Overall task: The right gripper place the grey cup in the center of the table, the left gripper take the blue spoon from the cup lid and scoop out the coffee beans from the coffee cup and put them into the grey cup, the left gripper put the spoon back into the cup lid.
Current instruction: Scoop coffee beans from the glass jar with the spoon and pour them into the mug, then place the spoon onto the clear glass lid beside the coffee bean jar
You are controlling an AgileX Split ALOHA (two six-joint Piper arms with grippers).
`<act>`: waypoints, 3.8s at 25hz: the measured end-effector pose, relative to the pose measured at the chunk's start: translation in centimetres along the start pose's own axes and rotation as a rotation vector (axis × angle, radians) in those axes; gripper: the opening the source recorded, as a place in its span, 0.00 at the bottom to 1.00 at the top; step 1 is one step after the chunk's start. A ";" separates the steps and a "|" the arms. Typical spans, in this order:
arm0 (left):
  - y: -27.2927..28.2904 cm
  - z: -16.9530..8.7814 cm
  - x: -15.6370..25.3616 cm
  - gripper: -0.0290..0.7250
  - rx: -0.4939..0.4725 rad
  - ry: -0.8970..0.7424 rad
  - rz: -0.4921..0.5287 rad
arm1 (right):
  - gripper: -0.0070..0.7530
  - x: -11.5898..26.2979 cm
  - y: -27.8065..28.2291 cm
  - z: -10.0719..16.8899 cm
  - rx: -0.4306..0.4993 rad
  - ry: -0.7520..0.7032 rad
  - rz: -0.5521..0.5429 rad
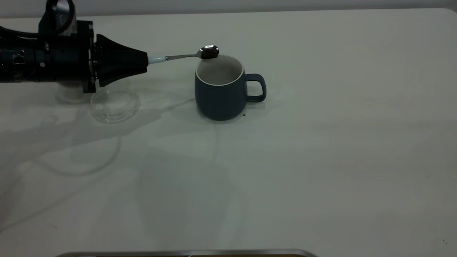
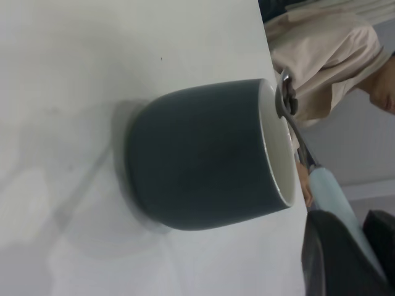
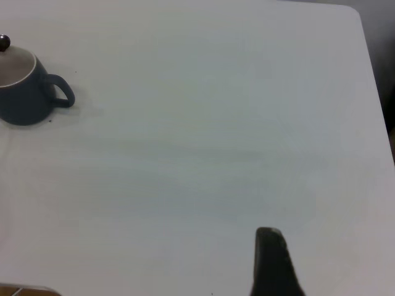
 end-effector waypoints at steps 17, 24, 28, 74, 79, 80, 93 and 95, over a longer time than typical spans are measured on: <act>0.0 -0.4 0.1 0.22 0.038 -0.408 0.004 | 0.67 0.0 0.0 0.0 0.000 0.000 0.000; 0.0 -0.4 0.2 0.22 0.045 -0.403 0.012 | 0.67 0.0 0.0 0.0 0.000 0.000 0.000; 0.1 -0.6 0.2 0.22 0.048 -0.350 0.020 | 0.67 0.0 0.0 0.0 0.000 0.000 0.000; 16.3 1.6 -2.1 0.22 -0.407 0.190 0.027 | 0.67 0.0 0.0 0.0 0.000 0.000 0.000; 15.7 3.0 -1.2 0.22 -0.386 0.254 0.011 | 0.67 0.0 0.0 0.0 0.000 0.000 0.000; 15.6 3.3 -1.0 0.22 -0.383 0.263 0.014 | 0.67 0.0 0.0 0.0 0.000 0.000 0.000; 14.1 6.1 1.2 0.22 -0.334 0.392 -0.022 | 0.67 0.0 0.0 0.0 0.000 0.000 0.000; 13.8 6.3 1.4 0.22 -0.329 0.401 -0.016 | 0.67 0.0 0.0 0.0 0.000 0.000 0.000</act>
Point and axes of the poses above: a point on each arm's last joint axis where the gripper is mounted, y pointing back along that axis away from the gripper, z along the wrist's bending axis when the last joint is at zero, x = y × z, the point moved 1 cm from there along -y, pointing out along that axis toward the gripper, and after that the axes turned 5 degrees about -y, right-handed, at the moved point
